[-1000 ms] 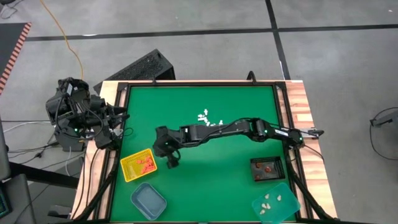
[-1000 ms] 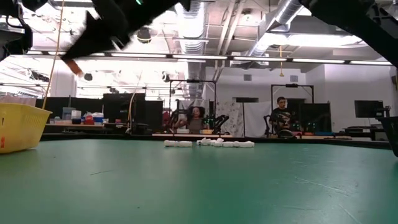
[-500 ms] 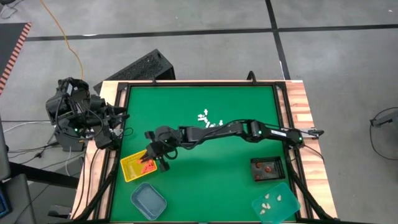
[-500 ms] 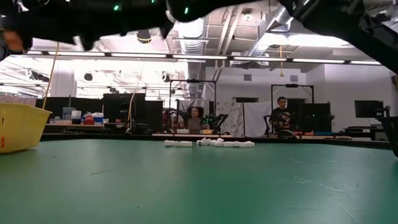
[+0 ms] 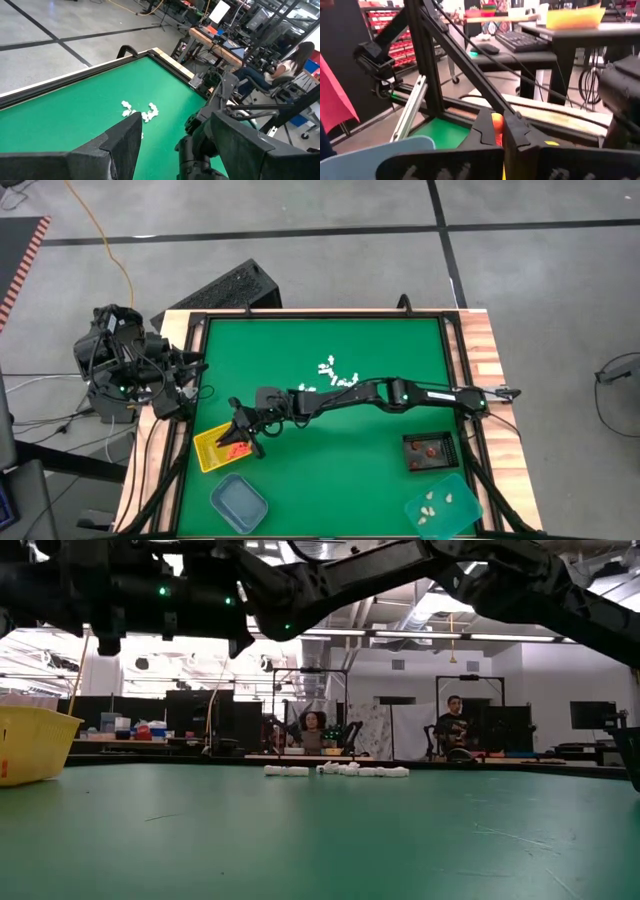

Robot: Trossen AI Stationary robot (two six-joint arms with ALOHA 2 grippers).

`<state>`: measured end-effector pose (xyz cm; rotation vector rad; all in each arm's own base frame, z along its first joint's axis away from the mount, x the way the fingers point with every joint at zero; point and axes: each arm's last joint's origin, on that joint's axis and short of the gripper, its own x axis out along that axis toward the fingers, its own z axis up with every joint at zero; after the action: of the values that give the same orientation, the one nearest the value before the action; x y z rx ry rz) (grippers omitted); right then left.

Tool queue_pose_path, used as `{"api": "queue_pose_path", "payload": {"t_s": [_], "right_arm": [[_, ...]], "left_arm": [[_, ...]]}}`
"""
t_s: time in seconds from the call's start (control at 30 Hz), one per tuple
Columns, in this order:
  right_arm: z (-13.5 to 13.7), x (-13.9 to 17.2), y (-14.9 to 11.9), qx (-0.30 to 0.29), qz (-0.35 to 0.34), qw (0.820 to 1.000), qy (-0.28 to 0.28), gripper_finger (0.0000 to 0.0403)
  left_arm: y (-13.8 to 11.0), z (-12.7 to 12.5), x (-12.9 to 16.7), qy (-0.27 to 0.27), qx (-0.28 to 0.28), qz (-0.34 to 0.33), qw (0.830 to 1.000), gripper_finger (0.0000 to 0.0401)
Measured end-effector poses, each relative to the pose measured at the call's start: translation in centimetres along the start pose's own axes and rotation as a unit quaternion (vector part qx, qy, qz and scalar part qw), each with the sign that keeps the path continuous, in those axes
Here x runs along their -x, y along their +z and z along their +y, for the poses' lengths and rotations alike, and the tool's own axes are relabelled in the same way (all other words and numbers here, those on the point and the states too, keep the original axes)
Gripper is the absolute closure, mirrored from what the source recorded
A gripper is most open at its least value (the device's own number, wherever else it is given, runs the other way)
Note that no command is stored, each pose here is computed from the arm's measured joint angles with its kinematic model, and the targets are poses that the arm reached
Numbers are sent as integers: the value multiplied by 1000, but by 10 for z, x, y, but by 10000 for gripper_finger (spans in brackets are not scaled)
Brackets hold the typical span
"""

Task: Sort Halloween decoration
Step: Put the orange skeleton model into the yellow bin

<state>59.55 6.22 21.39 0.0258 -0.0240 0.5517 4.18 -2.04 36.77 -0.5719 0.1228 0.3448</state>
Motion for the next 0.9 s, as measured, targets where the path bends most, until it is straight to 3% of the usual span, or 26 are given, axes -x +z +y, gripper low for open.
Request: {"api": "queue_pose_path", "payload": {"t_s": [0.9], "right_arm": [[-16, 6, -14, -31, 27, 999, -14, 402]], "left_arm": [[0, 0, 0, 2, -5, -8, 1000, 175]]}}
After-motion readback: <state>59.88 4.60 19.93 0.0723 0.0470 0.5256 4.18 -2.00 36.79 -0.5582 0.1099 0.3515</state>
